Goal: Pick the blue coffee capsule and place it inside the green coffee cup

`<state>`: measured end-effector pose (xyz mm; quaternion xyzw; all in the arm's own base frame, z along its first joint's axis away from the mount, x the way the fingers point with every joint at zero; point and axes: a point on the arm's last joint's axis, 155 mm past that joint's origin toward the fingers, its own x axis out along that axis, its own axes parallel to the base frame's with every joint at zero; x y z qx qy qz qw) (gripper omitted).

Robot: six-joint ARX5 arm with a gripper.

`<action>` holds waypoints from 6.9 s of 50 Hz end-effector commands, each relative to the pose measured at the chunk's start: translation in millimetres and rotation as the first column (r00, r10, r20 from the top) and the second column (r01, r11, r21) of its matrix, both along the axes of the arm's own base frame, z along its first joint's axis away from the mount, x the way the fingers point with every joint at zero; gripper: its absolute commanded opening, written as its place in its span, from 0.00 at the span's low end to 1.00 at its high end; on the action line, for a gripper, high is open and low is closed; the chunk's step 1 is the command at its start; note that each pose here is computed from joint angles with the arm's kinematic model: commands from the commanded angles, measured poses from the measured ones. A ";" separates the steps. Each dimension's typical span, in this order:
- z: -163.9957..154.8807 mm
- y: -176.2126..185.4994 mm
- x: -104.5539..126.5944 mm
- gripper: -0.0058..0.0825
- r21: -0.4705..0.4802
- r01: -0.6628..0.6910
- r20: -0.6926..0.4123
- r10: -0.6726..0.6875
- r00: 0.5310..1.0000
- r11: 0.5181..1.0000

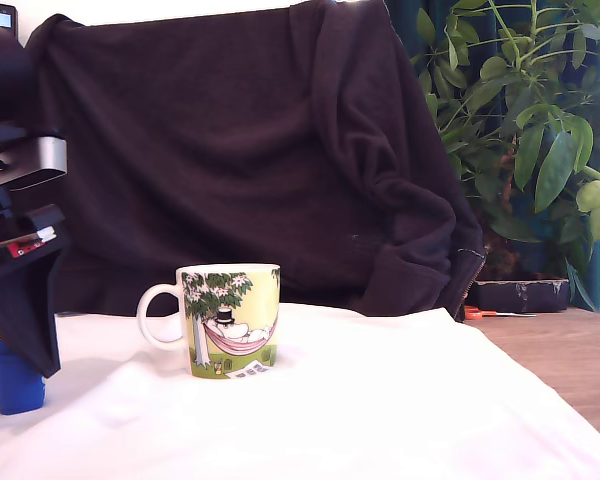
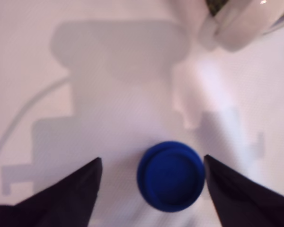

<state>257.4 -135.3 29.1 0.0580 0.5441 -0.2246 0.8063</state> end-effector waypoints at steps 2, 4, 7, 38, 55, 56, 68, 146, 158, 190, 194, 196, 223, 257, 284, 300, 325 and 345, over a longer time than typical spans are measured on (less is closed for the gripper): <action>-2.7 -2.5 -3.3 0.31 -0.009 0.012 -0.012 -0.012 1.000 1.000; -2.5 -2.8 -3.4 0.25 -0.011 0.013 -0.013 -0.013 1.000 1.000; -2.5 -2.8 -3.3 0.22 -0.011 0.012 -0.012 -0.012 1.000 1.000; 93.6 -41.2 73.8 0.21 -0.147 0.055 0.289 -0.010 0.957 0.988; 121.8 -90.3 65.5 0.21 -0.282 0.166 0.327 -0.068 0.943 0.945; 122.9 -92.8 64.9 0.21 -0.286 0.170 0.329 -0.069 0.942 0.943; 127.2 -112.6 54.9 0.21 -0.299 0.220 0.344 -0.110 0.933 0.929; 127.1 -106.9 73.9 0.04 -0.219 0.166 0.315 -0.091 0.945 0.962; 125.4 -84.6 35.7 0.04 -0.178 0.141 0.206 -0.103 0.973 0.974; 95.1 -66.3 -11.7 0.04 -0.175 0.026 -0.093 -0.042 0.995 0.984; 82.2 -67.4 -15.2 0.04 -0.165 0.022 -0.151 -0.047 0.987 0.986; 75.3 -68.5 -16.7 0.04 -0.161 0.021 -0.180 -0.050 0.982 0.987; 22.9 -59.1 -21.1 0.82 -0.069 -0.013 -0.351 -0.012 0.936 0.998; -5.6 -66.7 -14.4 0.78 -0.068 -0.004 -0.391 -0.023 0.920 0.998; -5.1 -78.1 -24.2 0.73 -0.118 0.002 -0.435 -0.054 0.899 0.993; -3.7 -89.0 -34.2 0.73 -0.152 0.022 -0.462 -0.090 0.882 0.988; -7.0 -92.0 -35.4 0.66 -0.151 0.032 -0.461 -0.099 0.882 0.988; -25.4 -95.9 -44.9 0.58 -0.121 0.046 -0.507 -0.102 0.856 0.992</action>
